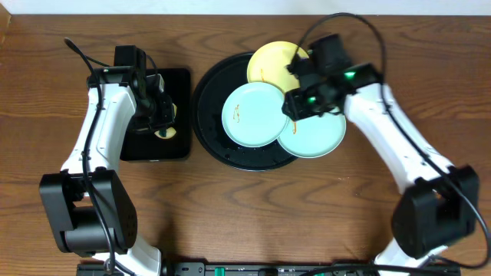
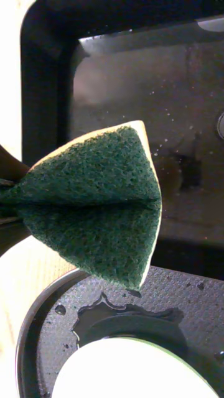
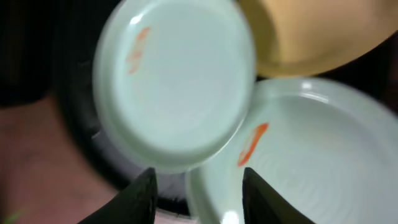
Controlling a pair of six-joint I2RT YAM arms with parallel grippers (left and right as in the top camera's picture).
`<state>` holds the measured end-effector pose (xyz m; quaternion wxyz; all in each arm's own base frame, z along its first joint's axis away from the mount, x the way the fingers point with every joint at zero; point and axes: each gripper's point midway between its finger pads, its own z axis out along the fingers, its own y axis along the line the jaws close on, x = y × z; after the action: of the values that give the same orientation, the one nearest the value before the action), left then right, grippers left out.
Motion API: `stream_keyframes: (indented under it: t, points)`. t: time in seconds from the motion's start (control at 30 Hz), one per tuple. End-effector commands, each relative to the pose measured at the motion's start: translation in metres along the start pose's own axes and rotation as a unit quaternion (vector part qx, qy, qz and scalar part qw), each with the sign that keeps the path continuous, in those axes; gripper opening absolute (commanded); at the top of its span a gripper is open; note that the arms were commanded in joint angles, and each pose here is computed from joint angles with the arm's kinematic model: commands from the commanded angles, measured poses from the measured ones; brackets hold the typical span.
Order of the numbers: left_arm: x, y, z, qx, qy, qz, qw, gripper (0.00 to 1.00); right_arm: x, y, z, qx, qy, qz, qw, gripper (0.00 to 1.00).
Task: Clean dirty plates on tray and stack at the side
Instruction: 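Reach right gripper to the pale green plates and grasp a plate rim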
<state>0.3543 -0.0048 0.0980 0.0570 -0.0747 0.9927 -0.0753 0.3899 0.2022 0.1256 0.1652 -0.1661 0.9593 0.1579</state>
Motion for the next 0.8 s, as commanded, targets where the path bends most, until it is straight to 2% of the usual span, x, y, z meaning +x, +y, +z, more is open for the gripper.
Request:
stream_keyframes:
  t: [0.0, 0.13, 0.27, 0.37, 0.5, 0.77]
  points:
    - [0.002, 0.002, 0.003, -0.002, 0.006, -0.01, 1.0, 0.08, -0.01, -0.026, 0.014, 0.089, -0.014, 0.017, 0.996, 0.42]
    - [0.002, 0.003, 0.003, -0.003, 0.006, -0.009, 1.0, 0.08, -0.018, -0.034, 0.035, 0.091, -0.021, 0.018, 0.995, 0.44]
    - [0.001, 0.003, 0.003, -0.003, 0.004, -0.009, 1.0, 0.08, -0.018, -0.038, 0.052, 0.092, -0.016, 0.019, 0.995, 0.42]
    - [0.001, 0.003, 0.003, -0.003, 0.005, -0.009, 1.0, 0.08, -0.016, -0.039, 0.059, 0.092, -0.011, 0.019, 0.996, 0.33]
    - [0.001, 0.003, 0.003, -0.003, 0.005, -0.009, 1.0, 0.08, -0.014, -0.039, 0.061, 0.092, -0.007, 0.02, 0.996, 0.28]
    - [0.001, 0.003, 0.003, -0.003, 0.005, -0.009, 1.0, 0.08, -0.016, -0.038, 0.061, 0.091, -0.012, 0.026, 0.995, 0.28]
